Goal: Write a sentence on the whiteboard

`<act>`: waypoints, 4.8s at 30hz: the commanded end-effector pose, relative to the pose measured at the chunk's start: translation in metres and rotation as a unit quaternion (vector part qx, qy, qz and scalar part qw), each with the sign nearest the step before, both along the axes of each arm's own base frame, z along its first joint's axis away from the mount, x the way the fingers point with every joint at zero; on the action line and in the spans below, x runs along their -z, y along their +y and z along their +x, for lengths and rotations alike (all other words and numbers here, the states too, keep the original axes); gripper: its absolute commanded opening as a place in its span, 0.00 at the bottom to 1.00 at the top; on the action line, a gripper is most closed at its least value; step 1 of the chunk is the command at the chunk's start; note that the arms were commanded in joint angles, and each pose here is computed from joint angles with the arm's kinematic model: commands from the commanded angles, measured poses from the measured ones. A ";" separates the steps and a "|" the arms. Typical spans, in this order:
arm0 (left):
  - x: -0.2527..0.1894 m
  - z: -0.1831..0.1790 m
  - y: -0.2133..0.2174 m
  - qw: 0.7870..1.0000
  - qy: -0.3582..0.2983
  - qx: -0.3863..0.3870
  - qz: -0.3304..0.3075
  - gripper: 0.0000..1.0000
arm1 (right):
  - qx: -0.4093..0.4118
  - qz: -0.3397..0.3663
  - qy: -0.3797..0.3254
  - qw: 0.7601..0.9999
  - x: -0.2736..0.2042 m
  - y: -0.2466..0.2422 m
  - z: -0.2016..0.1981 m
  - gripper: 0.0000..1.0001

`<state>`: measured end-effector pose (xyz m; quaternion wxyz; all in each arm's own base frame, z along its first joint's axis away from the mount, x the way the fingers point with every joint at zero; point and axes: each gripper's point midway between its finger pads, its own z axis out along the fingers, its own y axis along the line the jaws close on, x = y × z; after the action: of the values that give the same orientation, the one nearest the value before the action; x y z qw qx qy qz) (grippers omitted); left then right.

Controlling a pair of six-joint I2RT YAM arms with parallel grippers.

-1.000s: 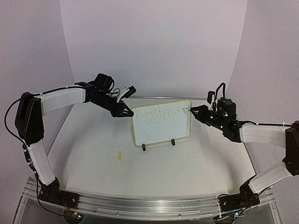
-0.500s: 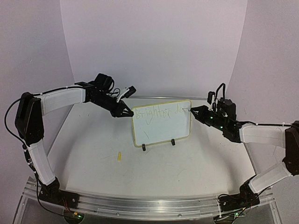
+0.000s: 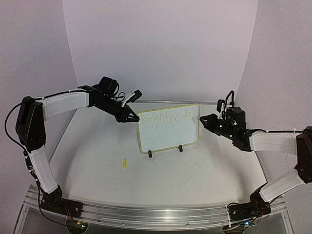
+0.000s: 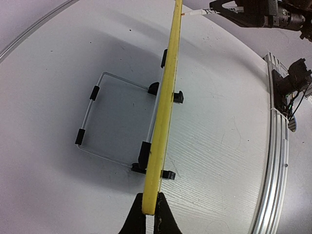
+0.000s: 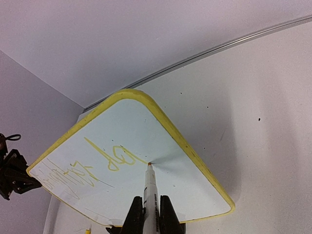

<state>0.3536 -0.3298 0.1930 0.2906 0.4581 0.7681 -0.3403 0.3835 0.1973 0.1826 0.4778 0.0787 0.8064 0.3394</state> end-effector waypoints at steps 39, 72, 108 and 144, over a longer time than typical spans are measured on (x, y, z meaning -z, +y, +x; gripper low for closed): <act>-0.013 0.000 0.002 1.000 -0.030 0.003 0.005 0.00 | 0.051 0.006 -0.019 0.998 -0.011 -0.017 0.006 0.00; -0.011 0.001 0.001 1.000 -0.028 0.003 0.005 0.00 | 0.042 -0.005 -0.044 0.998 -0.030 -0.013 0.014 0.00; -0.011 0.001 0.001 1.000 -0.023 0.002 0.002 0.00 | -0.034 0.030 -0.027 0.999 -0.031 0.007 -0.012 0.00; -0.003 0.001 0.001 1.000 -0.017 0.000 0.006 0.00 | -0.094 0.044 -0.090 0.991 -0.030 0.079 -0.033 0.00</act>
<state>0.3507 -0.3293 0.1913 0.2821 0.4550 0.7718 -0.3432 0.3341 0.3204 0.1700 0.4625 -0.0518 0.7882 0.4027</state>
